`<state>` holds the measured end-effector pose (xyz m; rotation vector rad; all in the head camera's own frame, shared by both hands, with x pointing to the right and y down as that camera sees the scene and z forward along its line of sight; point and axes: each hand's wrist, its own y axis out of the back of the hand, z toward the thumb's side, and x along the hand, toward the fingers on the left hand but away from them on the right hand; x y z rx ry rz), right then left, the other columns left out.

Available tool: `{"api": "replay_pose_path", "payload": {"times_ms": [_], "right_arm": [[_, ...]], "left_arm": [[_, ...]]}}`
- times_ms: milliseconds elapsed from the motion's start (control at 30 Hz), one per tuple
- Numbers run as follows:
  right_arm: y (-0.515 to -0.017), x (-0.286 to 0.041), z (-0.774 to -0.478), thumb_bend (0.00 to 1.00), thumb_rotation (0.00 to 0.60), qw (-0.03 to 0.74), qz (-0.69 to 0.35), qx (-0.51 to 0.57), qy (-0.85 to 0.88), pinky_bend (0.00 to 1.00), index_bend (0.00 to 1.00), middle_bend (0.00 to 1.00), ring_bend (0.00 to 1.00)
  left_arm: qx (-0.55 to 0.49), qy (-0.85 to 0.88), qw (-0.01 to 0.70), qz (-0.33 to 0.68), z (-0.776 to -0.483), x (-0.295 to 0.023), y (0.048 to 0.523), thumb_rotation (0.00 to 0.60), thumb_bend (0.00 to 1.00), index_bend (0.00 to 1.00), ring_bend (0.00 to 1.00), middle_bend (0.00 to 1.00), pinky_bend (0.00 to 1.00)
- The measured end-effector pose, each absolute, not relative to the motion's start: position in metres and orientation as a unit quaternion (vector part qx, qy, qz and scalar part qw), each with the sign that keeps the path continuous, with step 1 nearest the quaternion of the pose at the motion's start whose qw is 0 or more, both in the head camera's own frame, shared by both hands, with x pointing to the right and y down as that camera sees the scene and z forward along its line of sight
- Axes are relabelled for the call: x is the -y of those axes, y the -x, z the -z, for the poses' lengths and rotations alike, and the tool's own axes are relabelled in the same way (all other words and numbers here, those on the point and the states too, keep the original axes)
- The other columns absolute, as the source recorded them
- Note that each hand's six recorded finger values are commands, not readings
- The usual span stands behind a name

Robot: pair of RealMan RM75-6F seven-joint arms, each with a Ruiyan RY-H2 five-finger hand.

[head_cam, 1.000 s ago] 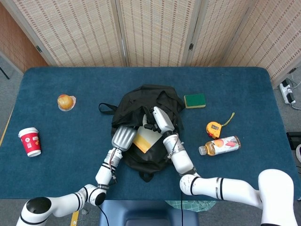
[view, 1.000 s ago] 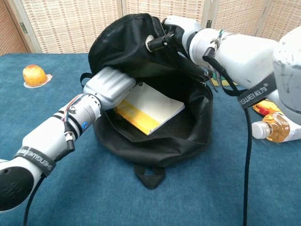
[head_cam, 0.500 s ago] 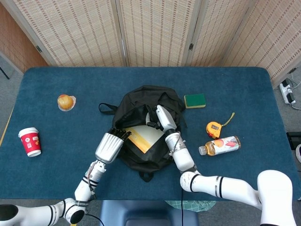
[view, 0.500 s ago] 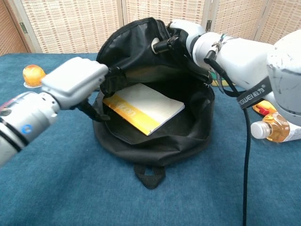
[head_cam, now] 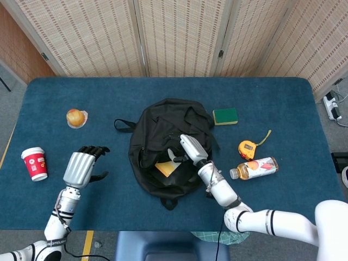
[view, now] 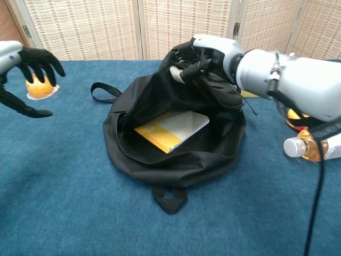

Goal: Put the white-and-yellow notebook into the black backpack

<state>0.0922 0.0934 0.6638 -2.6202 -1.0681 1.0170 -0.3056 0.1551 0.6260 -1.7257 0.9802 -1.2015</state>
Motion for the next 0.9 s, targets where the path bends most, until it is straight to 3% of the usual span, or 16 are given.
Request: {"api": "replay_pose_path", "payload": {"times_ms": [100,333,500,567,733,900], "right_arm": [[-0.105,-0.103,-0.656,0.1,0.596,0.097,-0.346,0.315,0.878,0.01,0.0,0.07,0.02],[-0.138,-0.11,-0.632,0.12,0.6,0.146,-0.344,0.308,0.875,0.02,0.01,0.11,0.06],[-0.178,-0.106,-0.619,0.28,0.6,0.183,-0.352,0.351,0.848,0.24,0.34,0.3,0.22],[-0.202,-0.108,-0.616,0.32,0.6,0.197,-0.364,0.369,0.832,0.27,0.38,0.32,0.24],[-0.255,-0.117,-0.609,0.33,0.6,0.251,-0.41,0.38,0.79,0.26,0.34,0.31,0.22],[-0.315,-0.137,-0.6,0.32,0.6,0.298,-0.475,0.376,0.738,0.2,0.18,0.2,0.16]], "left_arm": [[-0.397,0.67,0.382,0.498,-0.629,-0.152,0.327,0.6,0.08,0.38,0.43,0.48,0.43],[-0.417,0.635,0.351,0.547,-0.633,-0.147,0.375,0.6,0.08,0.38,0.42,0.48,0.41],[-0.421,0.611,0.344,0.575,-0.635,-0.149,0.402,0.6,0.09,0.39,0.42,0.48,0.4],[-0.422,0.604,0.344,0.583,-0.634,-0.153,0.41,0.6,0.09,0.39,0.42,0.48,0.39],[-0.417,0.584,0.356,0.599,-0.629,-0.162,0.426,0.6,0.09,0.39,0.4,0.47,0.36],[-0.413,0.55,0.375,0.622,-0.618,-0.173,0.447,0.6,0.09,0.37,0.36,0.42,0.32]]}}
